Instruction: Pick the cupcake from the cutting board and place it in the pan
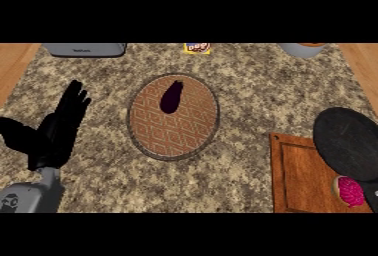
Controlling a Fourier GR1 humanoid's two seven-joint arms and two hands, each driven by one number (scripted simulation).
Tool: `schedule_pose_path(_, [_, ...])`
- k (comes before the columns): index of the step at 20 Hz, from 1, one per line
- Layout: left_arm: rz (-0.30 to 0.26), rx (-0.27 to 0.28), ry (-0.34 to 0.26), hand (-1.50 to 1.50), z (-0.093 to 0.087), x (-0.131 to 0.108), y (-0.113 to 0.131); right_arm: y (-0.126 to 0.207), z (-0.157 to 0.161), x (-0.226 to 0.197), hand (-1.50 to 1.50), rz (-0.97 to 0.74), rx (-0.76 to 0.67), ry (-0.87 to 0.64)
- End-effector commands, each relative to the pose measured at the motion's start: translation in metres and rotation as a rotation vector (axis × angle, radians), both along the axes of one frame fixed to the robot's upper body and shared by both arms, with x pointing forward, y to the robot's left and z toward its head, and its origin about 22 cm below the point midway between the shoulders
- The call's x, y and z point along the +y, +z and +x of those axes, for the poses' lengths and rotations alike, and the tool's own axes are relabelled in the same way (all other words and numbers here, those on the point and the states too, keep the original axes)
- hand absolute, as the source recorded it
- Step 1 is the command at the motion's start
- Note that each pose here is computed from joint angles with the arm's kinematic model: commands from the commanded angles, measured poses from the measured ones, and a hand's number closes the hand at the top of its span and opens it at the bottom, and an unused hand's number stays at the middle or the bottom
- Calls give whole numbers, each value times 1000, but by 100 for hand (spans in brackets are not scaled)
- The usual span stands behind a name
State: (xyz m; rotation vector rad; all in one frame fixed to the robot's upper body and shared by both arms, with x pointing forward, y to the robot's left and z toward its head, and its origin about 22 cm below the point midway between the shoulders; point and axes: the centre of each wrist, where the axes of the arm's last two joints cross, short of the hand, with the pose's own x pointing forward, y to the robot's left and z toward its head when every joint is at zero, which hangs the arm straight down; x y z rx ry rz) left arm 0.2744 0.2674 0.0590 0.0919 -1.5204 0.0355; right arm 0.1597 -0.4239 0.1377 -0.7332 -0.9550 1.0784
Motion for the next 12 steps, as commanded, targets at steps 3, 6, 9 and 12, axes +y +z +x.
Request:
schedule_pose_path(3, [0,31,13,0,3,14,-1,-1,1,35,-150,-85,66,54])
schedule_pose_path(6, [15,-3,2,0,7,2,11,-5,3,45,-150,-218,79,53])
schedule_pose_path(9, [-6,-2,29,0,15,-7,-6,-3,9,60,-150,-272,71,39])
schedule_pose_path(12, [-1,-4,19,0,10,30,4,5,6,70,-150,-297,64,30])
